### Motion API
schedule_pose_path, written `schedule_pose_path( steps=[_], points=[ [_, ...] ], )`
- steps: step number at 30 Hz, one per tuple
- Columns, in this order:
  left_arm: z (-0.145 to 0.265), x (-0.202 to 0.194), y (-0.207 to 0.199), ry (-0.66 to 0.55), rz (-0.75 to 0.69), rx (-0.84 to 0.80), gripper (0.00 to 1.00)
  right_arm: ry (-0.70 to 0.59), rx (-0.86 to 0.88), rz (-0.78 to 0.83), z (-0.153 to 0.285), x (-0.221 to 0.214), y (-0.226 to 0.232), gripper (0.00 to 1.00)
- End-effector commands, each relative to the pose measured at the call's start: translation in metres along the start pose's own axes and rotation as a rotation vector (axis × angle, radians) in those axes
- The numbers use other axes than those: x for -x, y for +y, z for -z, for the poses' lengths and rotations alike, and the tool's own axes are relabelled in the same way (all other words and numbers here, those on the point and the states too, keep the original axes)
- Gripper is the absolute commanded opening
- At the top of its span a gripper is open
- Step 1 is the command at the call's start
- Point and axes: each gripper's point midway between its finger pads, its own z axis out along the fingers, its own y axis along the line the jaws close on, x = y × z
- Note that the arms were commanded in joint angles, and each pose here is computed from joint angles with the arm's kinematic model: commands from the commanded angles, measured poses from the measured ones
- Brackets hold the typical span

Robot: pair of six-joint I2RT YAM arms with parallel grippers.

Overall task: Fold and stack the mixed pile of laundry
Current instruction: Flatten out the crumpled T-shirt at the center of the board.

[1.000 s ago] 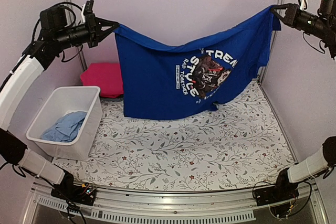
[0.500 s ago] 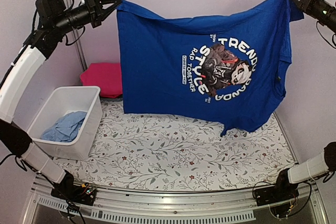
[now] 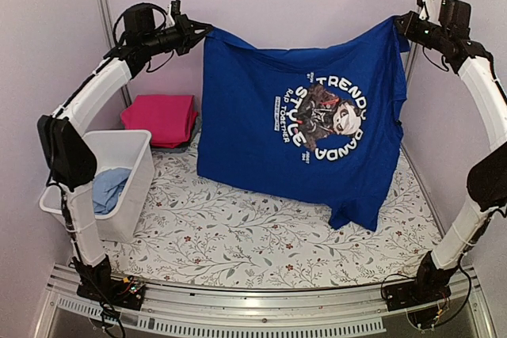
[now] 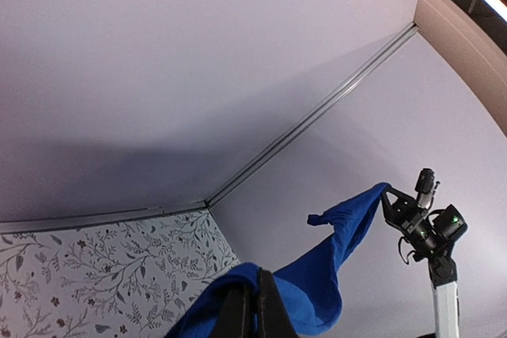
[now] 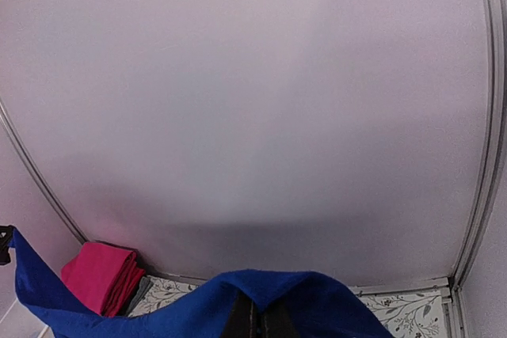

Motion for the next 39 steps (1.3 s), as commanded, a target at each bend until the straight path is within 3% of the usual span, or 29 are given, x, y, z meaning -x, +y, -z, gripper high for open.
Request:
schedule_pose_path(
  steps=[1, 5, 10, 15, 20, 23, 28, 32, 39],
  points=[
    [-0.006, 0.067, -0.014, -0.143, -0.097, -0.106, 0.00, -0.221, 0.030, 0.045, -0.009, 0.073, -0.003, 0.00],
    [0.010, 0.109, -0.036, -0.268, -0.150, -0.236, 0.00, -0.358, 0.121, 0.062, -0.008, 0.118, -0.004, 0.00],
    [0.026, 0.118, -0.028, -0.323, -0.254, -0.209, 0.00, -0.420, 0.209, 0.065, -0.014, 0.125, -0.003, 0.00],
    [-0.002, 0.070, 0.053, -0.183, -0.199, -0.157, 0.00, -0.285, 0.277, 0.016, -0.057, 0.057, -0.023, 0.00],
    [-0.028, -0.025, 0.146, 0.003, -0.041, -0.102, 0.00, -0.013, 0.295, -0.068, -0.098, -0.072, -0.059, 0.00],
    [-0.032, -0.079, 0.183, 0.073, 0.027, -0.049, 0.00, 0.119, 0.282, -0.126, -0.101, -0.145, -0.073, 0.00],
    [-0.028, -0.142, 0.230, 0.161, 0.140, 0.052, 0.00, 0.251, 0.251, -0.190, -0.086, -0.217, -0.085, 0.00],
    [-0.023, -0.167, 0.245, 0.215, 0.190, 0.089, 0.00, 0.329, 0.244, -0.212, -0.079, -0.242, -0.087, 0.00],
    [-0.002, -0.191, 0.230, 0.316, 0.188, 0.182, 0.00, 0.444, 0.207, -0.248, -0.054, -0.239, -0.076, 0.00]
  ],
)
